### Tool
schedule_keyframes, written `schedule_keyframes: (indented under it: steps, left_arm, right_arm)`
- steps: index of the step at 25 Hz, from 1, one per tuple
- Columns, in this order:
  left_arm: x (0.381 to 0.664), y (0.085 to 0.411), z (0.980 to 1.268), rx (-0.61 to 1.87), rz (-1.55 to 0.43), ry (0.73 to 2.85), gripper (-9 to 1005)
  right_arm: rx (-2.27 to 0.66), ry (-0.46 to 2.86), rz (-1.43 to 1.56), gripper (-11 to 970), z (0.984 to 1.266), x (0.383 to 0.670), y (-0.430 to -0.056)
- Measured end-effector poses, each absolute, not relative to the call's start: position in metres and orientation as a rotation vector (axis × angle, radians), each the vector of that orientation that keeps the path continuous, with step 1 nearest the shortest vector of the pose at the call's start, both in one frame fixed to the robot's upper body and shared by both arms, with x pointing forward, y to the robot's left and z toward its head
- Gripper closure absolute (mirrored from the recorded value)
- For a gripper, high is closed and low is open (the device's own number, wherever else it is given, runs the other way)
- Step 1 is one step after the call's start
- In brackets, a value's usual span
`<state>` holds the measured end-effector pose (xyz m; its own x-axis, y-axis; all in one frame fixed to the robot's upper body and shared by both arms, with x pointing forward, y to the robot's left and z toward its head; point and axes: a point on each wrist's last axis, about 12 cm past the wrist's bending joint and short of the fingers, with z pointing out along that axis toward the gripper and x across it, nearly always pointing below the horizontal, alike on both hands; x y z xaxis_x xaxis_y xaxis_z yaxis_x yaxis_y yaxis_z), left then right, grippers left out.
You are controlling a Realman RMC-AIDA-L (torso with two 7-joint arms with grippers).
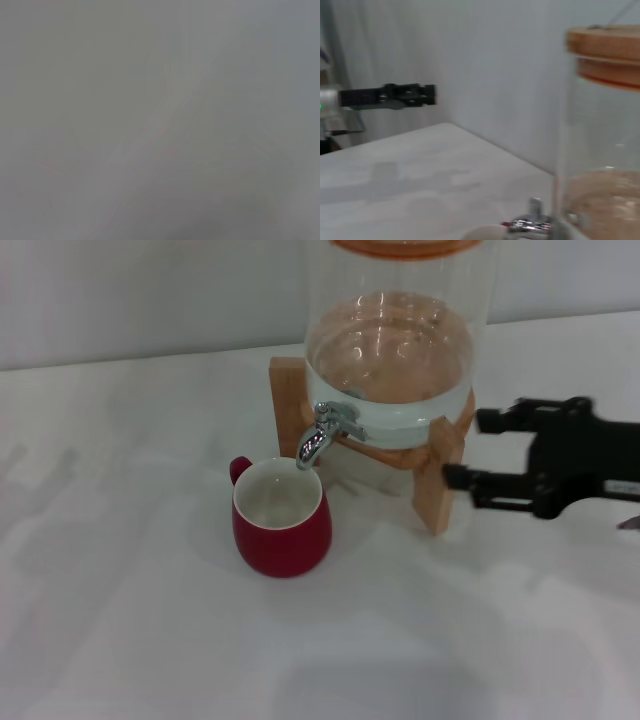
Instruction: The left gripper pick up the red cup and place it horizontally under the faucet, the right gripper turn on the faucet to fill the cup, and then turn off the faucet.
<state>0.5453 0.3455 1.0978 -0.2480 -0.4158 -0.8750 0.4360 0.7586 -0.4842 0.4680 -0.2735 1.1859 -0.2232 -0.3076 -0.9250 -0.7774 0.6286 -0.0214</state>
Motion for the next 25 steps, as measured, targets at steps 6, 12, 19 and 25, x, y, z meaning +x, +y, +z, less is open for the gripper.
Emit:
schedule_keyframes:
  steps: [6,12,19,25]
  left_arm:
    - [0.547,0.345,1.097,0.014,-0.794,1.644,126]
    - [0.544,0.347,1.095,0.009,-0.793,1.649,126]
    - [0.542,0.346,1.094,0.007,-0.800,1.648,126]
    - [0.542,0.346,1.095,0.009,-0.802,1.646,127]
  right_arm:
    - [-0.899,1.791,0.623,240,1.175,0.478,-0.253]
    - [-0.896,1.802,0.662,240,1.164,0.492,-0.241]
    - [-0.895,1.788,0.653,240,1.163,0.499,-0.233]
    - [-0.876,1.782,0.633,240,1.163,0.501,-0.231]
